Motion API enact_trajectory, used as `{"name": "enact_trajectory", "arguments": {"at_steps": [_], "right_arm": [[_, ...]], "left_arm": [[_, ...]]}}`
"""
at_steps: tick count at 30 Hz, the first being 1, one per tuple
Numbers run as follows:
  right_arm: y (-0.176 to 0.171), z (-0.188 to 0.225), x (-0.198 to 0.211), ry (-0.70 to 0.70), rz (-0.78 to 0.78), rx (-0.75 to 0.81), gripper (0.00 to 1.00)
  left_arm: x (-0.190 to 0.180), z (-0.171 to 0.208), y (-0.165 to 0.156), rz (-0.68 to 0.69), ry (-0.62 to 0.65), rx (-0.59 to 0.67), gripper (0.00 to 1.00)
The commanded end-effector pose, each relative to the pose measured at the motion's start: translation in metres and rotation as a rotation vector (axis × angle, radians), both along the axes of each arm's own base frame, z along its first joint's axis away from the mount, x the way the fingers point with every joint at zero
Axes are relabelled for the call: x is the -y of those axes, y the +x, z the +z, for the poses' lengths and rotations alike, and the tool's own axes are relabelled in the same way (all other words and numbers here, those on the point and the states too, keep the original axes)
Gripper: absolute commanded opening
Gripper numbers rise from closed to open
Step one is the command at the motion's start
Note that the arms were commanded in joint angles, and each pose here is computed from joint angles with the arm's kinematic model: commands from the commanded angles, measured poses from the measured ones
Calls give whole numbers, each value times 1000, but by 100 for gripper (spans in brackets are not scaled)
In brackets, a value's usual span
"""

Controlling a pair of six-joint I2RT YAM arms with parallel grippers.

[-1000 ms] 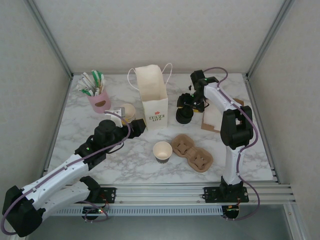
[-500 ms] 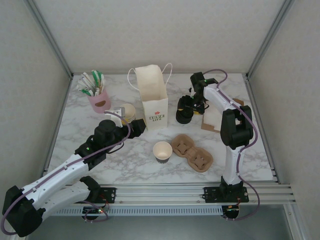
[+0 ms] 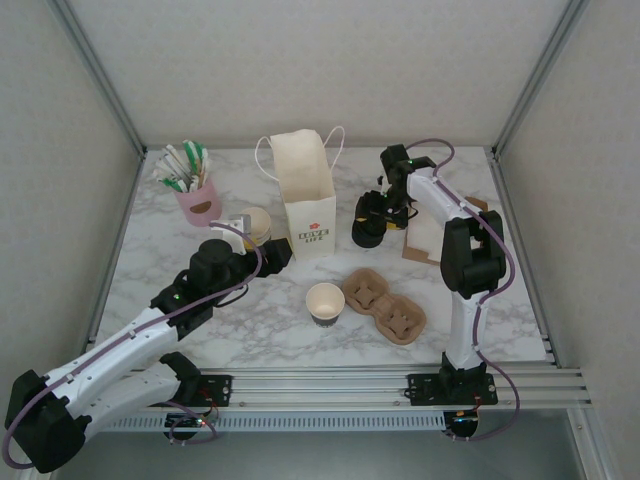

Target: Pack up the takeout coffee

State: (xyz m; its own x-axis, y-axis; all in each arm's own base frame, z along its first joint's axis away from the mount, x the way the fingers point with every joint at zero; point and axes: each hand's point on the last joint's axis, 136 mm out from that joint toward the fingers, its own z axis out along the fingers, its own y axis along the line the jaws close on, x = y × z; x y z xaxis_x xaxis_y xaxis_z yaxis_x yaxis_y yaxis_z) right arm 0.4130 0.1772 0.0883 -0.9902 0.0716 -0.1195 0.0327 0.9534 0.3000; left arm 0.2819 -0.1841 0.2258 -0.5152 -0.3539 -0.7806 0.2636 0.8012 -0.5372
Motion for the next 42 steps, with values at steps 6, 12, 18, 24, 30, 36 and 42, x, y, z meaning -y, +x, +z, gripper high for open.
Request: {"name": "enact_trajectory", "arguments": {"at_steps": [6,12,18,24,30,36,42], "right_arm": [[2,-9,-4,17,-9,-24,79],[2,-2,-3,14,-7,-12,74],[1,6,-2,12,-8,1,67],[-1,14,0,12,-12,17,66],[-2,23,1,14,-14,34,66],[-3,29,2,14,-16,48,66],[-13,46,3,-1,0,78,66]], "left_arm": [[2,17,3,-7,-26,32,100],[1,17,3,-6,-28,32,100],[1,19,2,-8,-30,34,100],[0,20,1,-7,-35,36,99],[0,21,0,-7,-40,36,100],[0,22,-1,-8,-44,37,100],[-4,28,-2,7,-58,48,100]]}}
